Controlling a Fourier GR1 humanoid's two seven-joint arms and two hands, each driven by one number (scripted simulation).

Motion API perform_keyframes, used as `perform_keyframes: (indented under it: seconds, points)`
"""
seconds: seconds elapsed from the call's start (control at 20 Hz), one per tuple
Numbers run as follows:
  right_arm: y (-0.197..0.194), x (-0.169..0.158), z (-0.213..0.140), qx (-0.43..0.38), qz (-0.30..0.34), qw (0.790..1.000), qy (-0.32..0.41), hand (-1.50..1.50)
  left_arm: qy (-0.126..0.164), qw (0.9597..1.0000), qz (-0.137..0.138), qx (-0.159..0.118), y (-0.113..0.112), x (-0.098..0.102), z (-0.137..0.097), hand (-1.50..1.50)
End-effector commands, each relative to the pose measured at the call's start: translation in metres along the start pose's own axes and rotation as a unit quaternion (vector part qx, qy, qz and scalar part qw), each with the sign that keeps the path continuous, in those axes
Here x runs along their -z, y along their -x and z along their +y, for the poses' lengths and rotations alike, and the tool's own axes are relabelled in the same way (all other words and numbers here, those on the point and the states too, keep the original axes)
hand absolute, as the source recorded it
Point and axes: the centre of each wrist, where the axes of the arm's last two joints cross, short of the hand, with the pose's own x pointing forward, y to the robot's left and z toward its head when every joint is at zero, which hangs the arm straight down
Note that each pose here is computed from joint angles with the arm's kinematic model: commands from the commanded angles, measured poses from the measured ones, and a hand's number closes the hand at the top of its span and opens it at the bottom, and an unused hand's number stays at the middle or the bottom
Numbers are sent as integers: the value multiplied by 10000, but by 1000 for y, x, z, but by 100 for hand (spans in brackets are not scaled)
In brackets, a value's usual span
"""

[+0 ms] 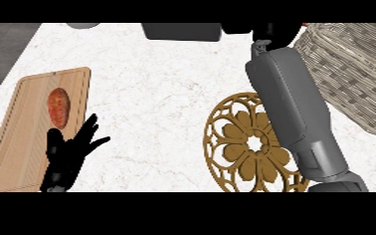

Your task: Pick the eggplant from the placemat and place it in the basket

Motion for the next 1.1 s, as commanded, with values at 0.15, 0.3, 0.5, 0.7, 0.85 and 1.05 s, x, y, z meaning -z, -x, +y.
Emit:
perform_keyframes:
  seconds: [0.15,0.3,0.5,0.7,0.85,1.05]
  points:
    - [-62,17,-52,757,334,9889,1236,150,-125,9986,506,73,27,0,10,0]
    - [-66,41,-74,732,593,9841,1507,150,-152,9988,460,21,20,2,10,0]
    - [-70,51,-100,765,689,9774,1845,150,-189,9988,444,-34,21,7,17,0]
    - [-48,89,-116,771,983,9726,1958,150,-162,9989,436,70,13,-5,15,0]
    - [-43,98,-124,711,1079,9734,1894,150,-27,9988,489,-37,34,-3,2,0]
    - [-24,119,-130,603,1141,9721,1958,150,-113,9985,530,-28,24,4,7,0]
